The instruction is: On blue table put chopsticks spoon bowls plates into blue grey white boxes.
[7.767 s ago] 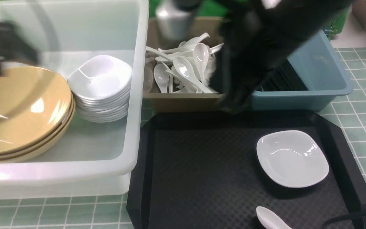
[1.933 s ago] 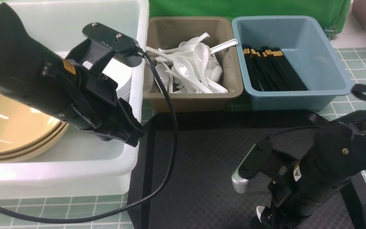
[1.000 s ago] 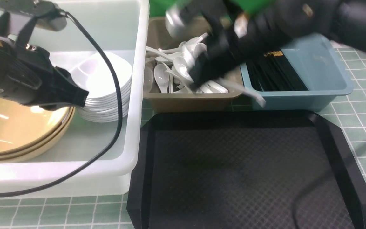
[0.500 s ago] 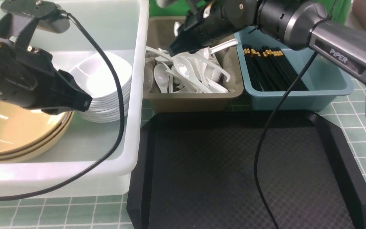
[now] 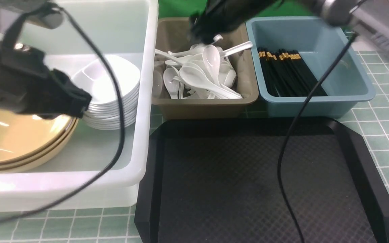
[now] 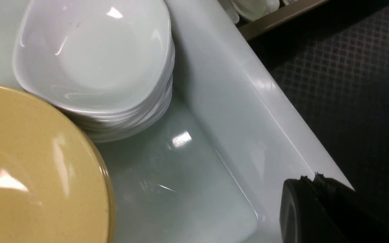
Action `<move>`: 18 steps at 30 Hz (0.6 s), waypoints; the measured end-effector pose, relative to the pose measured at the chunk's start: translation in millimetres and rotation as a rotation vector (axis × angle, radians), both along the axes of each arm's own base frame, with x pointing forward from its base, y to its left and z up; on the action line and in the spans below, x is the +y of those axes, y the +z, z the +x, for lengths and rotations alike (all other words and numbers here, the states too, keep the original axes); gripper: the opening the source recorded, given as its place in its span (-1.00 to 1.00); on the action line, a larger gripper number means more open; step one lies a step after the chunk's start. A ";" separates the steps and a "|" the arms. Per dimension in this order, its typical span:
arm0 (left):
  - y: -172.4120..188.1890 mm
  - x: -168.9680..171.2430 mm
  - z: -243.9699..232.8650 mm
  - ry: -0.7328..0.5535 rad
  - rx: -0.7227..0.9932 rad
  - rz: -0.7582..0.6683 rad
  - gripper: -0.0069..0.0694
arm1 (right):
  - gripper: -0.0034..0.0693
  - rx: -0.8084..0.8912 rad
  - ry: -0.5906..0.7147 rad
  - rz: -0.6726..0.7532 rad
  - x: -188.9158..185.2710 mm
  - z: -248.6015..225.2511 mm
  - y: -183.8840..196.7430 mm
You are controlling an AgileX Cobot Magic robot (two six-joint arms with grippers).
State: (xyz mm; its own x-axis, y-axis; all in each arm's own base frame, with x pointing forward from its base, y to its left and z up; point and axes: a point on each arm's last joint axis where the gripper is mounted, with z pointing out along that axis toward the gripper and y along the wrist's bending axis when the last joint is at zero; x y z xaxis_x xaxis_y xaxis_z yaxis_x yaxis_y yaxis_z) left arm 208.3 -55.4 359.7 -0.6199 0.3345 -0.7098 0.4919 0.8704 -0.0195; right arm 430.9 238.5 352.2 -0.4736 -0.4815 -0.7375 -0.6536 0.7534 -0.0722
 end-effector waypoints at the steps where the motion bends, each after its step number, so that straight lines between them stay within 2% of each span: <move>1: 0.1 2.2 -9.9 0.007 -0.031 0.001 -0.82 | 0.11 -0.012 0.014 -0.008 -4.1 -8.3 14.6; 2: -1.9 5.5 -22.7 0.018 -0.068 0.006 -0.82 | -0.09 -0.014 0.028 -0.021 -8.5 -17.1 26.8; 3: -2.3 5.9 -25.0 0.020 -0.074 0.005 -0.82 | -0.12 -0.015 0.031 -0.023 -9.2 -18.5 28.9; 4: -7.7 10.4 -40.5 0.037 -0.113 0.017 -0.82 | -0.32 -0.008 0.052 -0.045 -14.1 -28.4 39.8; 5: -9.9 11.7 -44.8 0.044 -0.122 0.019 -0.82 | -0.41 -0.002 0.060 -0.054 -16.0 -32.4 43.6; 6: -16.8 16.6 -61.6 0.074 -0.162 0.020 -0.82 | -0.62 0.017 0.080 -0.080 -20.4 -41.4 50.8; 7: -29.2 21.0 -75.0 0.104 -0.180 0.017 -0.82 | -0.75 0.036 0.094 -0.099 -23.8 -48.4 55.5; 11: -47.6 30.1 -101.9 0.209 -0.264 -0.032 -0.82 | -0.81 0.030 0.113 -0.113 -32.5 -65.4 73.3; 18: -62.9 37.6 -133.9 0.275 -0.374 -0.105 -0.82 | -0.81 0.018 0.172 -0.045 -45.9 -107.1 101.6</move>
